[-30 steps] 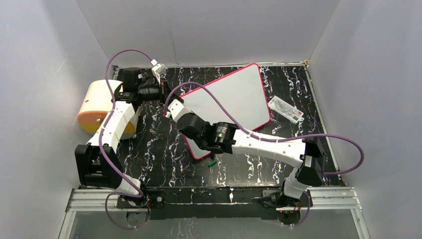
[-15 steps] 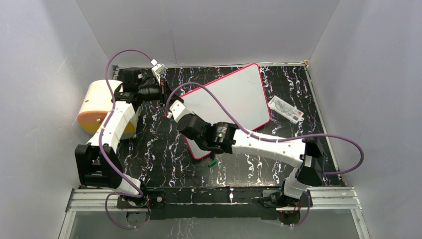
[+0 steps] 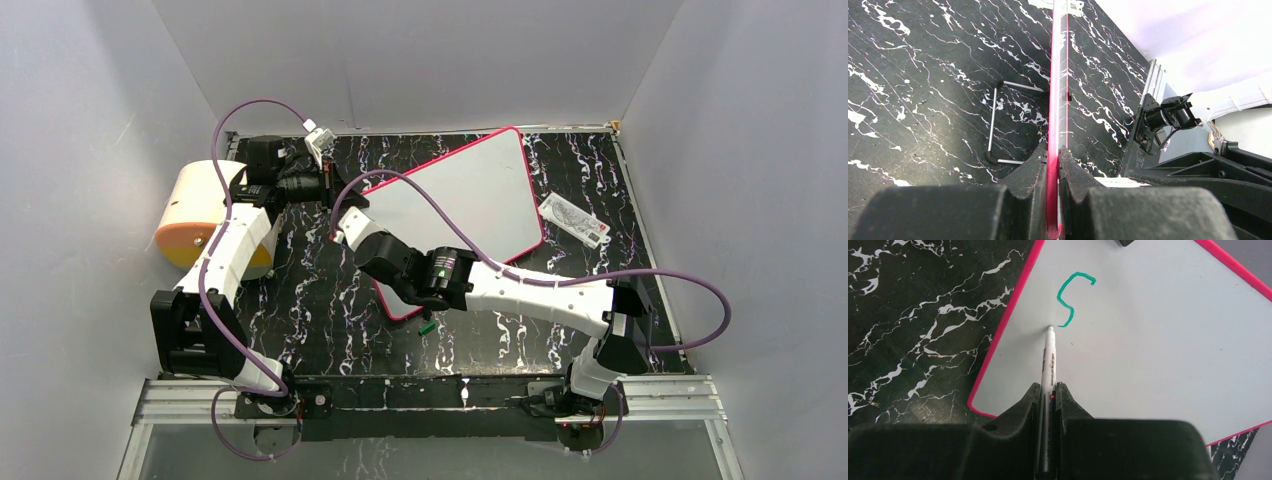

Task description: Write a sentence on the whiteboard

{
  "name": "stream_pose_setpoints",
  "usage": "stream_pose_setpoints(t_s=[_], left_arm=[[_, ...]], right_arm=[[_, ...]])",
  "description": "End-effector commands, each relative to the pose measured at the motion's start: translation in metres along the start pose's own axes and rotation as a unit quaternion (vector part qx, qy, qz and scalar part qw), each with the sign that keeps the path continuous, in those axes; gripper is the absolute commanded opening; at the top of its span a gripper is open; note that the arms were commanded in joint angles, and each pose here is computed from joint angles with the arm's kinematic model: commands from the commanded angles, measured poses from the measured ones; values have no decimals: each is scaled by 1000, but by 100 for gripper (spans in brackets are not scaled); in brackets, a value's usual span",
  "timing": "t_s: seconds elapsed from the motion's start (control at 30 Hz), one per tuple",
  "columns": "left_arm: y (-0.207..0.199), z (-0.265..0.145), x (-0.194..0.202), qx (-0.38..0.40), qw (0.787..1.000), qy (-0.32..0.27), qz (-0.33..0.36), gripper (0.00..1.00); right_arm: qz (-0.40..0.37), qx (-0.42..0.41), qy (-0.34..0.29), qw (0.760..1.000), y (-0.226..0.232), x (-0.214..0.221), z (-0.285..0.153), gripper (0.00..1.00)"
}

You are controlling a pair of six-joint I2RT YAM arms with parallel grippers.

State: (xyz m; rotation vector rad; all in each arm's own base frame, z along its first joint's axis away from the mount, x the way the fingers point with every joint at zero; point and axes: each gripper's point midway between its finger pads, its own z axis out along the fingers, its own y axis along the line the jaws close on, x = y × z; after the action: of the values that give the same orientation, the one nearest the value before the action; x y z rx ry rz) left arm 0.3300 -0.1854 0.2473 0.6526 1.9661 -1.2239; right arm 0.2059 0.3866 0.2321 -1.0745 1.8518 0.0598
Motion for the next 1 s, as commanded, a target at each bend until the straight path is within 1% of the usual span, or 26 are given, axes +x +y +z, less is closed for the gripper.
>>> stream_pose_setpoints(t_s=[0.0, 0.5, 0.73, 0.97], left_arm=[[6, 2, 18, -19, 1000, 20, -10, 0], [4, 1, 17, -19, 1000, 18, -7, 0], [4, 0, 17, -19, 1000, 17, -6, 0], [4, 1, 17, -19, 1000, 18, -7, 0]], right_arm=[[24, -10, -30, 999, 6, -21, -3, 0], [45, -4, -61, 997, 7, -38, 2, 0], [33, -3, -43, 999, 9, -28, 6, 0], [36, 3, -21, 999, 9, -14, 5, 0]])
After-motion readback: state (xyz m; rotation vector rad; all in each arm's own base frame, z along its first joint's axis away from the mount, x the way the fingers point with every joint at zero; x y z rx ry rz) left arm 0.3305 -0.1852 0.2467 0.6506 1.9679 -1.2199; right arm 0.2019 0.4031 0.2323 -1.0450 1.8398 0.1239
